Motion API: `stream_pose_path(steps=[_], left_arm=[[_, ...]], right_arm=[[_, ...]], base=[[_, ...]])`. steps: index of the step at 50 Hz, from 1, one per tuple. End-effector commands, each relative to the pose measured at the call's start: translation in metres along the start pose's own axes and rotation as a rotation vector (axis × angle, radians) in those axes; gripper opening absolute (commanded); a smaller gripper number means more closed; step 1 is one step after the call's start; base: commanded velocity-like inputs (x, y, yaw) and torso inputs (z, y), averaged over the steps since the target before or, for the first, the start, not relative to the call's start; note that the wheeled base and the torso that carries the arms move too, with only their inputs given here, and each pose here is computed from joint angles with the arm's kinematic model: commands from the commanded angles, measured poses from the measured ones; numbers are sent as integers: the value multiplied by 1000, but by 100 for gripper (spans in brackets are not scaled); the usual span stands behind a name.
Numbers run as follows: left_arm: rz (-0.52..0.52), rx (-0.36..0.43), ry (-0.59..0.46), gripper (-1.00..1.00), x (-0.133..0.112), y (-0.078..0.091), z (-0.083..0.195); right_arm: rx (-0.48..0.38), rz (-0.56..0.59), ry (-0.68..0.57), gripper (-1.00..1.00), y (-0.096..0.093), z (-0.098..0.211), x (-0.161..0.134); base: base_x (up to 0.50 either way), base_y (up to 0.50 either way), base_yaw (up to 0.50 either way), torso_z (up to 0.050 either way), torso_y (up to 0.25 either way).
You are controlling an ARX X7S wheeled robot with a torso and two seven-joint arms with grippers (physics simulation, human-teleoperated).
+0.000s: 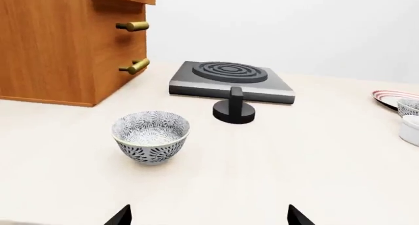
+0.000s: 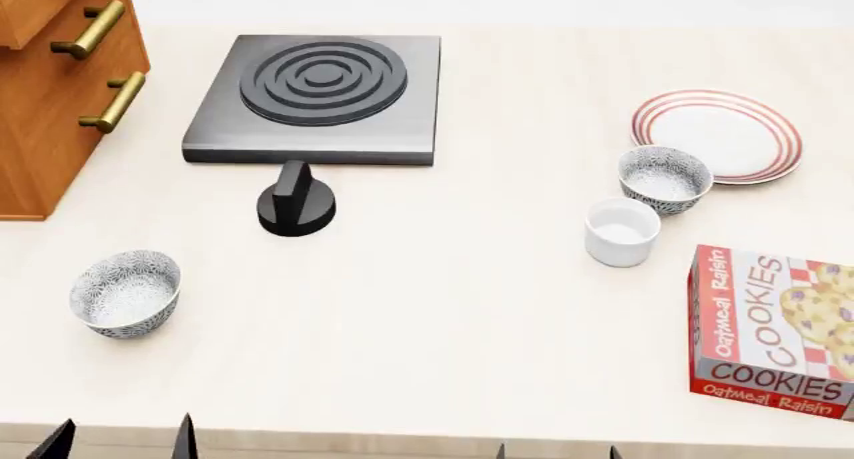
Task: Pick the akita bowl between the plate and the ramekin and place it on the plate.
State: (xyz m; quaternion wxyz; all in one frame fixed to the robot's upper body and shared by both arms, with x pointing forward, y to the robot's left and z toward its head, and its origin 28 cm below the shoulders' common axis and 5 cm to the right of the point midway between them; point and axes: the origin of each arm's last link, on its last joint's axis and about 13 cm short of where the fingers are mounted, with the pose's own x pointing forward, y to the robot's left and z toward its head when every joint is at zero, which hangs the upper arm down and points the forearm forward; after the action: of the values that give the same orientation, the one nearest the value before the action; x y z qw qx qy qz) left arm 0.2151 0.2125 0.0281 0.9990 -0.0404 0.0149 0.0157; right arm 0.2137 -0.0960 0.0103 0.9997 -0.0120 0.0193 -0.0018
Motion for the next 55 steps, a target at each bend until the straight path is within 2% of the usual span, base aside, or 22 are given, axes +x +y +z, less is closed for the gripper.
stream_pose_path(steps=[1, 6, 22, 29, 30, 33, 39, 48, 55], left_arm=[[21, -83, 30, 100, 5, 7, 16], [70, -139, 43, 100, 12, 15, 26], [187, -245, 59, 100, 29, 39, 44], [218, -265, 68, 100, 35, 46, 39], [255, -282, 72, 100, 40, 53, 39], [284, -284, 70, 100, 44, 57, 36], [325, -296, 66, 100, 47, 60, 30], [315, -310, 53, 100, 48, 55, 25], [314, -307, 50, 100, 51, 53, 20]], right_arm=[[-1, 2, 0, 100, 0, 0, 0], [0, 3, -1, 100, 0, 0, 0], [2, 5, -7, 100, 0, 0, 0], [7, 7, -13, 100, 0, 1, 0], [9, 10, -15, 100, 0, 0, 2], [10, 12, -16, 100, -1, 0, 4], [0, 18, -20, 100, -1, 1, 4], [-17, 32, -27, 100, -2, 11, 1], [-48, 37, -55, 100, -3, 41, 1]], base=[[0, 0, 0, 0, 0], [0, 0, 0, 0, 0], [0, 0, 0, 0, 0], [0, 0, 0, 0, 0], [0, 0, 0, 0, 0], [0, 0, 0, 0, 0], [0, 0, 0, 0, 0], [0, 0, 0, 0, 0], [0, 0, 0, 0, 0]])
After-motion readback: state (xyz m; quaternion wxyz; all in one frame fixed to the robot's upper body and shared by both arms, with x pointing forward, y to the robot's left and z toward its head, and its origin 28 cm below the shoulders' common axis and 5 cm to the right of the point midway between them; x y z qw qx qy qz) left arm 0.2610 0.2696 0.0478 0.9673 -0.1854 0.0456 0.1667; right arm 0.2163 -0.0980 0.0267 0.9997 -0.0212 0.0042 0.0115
